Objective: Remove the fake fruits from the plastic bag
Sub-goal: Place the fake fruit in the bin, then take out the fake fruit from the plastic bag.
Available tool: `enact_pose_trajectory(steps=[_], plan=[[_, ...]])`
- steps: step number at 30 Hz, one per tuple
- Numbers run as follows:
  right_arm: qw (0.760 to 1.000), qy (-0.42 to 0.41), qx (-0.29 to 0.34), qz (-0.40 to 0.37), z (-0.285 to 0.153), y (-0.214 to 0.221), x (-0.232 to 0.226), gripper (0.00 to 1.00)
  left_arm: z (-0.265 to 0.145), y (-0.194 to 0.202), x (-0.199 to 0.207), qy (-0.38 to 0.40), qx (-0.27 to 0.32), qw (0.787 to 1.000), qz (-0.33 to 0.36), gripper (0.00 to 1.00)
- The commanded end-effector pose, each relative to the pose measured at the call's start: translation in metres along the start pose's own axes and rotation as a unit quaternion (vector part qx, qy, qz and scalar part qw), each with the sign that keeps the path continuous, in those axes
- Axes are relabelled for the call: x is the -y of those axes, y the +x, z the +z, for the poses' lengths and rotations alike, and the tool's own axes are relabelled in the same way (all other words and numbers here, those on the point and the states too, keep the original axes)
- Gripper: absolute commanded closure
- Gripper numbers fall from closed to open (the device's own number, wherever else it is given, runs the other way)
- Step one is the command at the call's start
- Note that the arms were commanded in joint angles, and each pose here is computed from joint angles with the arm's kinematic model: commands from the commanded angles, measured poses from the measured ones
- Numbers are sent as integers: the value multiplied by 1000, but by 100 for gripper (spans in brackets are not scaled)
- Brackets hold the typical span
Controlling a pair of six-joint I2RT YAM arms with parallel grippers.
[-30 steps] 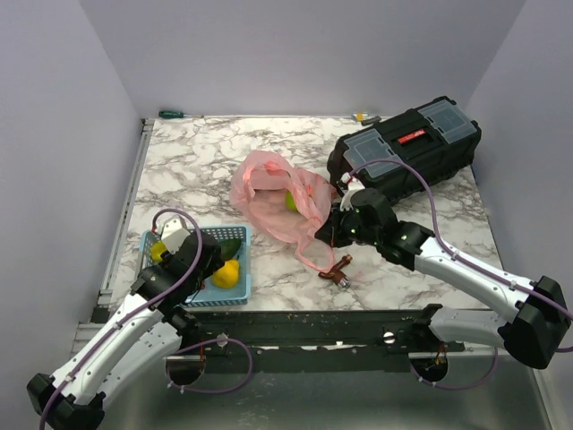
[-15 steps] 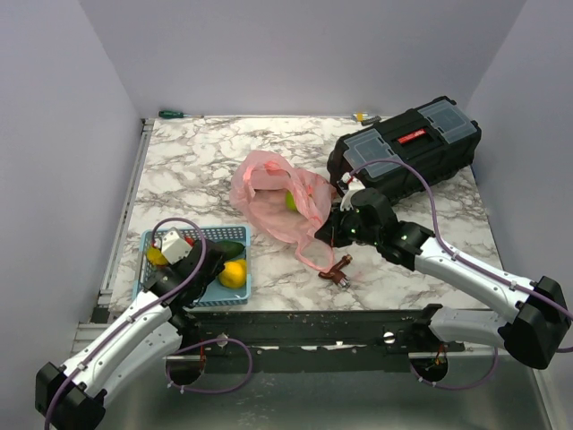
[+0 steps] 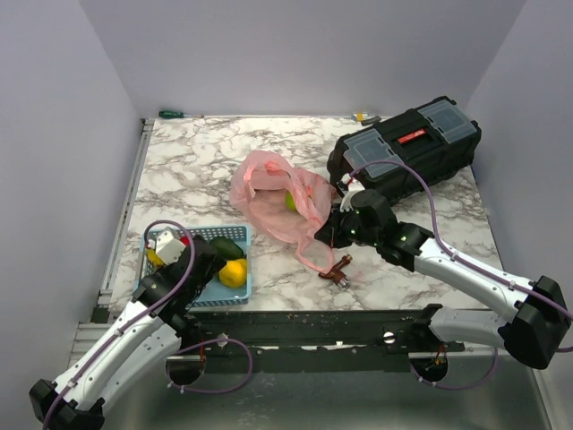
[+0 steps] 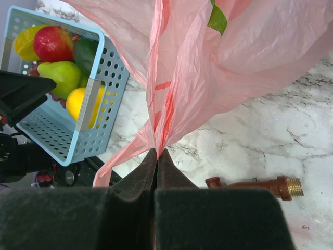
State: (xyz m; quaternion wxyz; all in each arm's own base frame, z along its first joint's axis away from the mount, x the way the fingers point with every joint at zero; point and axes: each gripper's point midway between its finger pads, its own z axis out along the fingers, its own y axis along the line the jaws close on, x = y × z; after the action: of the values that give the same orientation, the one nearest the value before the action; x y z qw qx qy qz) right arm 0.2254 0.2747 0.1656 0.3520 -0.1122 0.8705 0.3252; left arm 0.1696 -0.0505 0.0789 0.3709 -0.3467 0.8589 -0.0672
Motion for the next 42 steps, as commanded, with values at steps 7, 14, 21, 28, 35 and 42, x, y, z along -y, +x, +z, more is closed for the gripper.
enact_pose_trajectory(steps=[7, 14, 21, 28, 35, 42], plan=[[1000, -13, 6, -2, -3, 0, -5, 99, -36, -41, 23, 78, 53, 995, 14, 1], [1000, -21, 7, -1, -3, -2, -8, 99, -91, -57, 97, 325, 94, 936, 97, 2], [1000, -27, -1, -4, -4, 3, -9, 99, -157, -41, 171, 555, 94, 810, 165, 4], [1000, -22, 3, -7, -10, -2, -9, 99, -139, -2, 219, 562, -19, 800, 207, 13], [1000, -20, -1, -6, -12, -2, -11, 99, -104, 10, 241, 474, 25, 847, 240, 18], [1000, -28, 1, -3, -15, -1, -13, 99, -80, 26, 258, 444, -4, 865, 233, 20]])
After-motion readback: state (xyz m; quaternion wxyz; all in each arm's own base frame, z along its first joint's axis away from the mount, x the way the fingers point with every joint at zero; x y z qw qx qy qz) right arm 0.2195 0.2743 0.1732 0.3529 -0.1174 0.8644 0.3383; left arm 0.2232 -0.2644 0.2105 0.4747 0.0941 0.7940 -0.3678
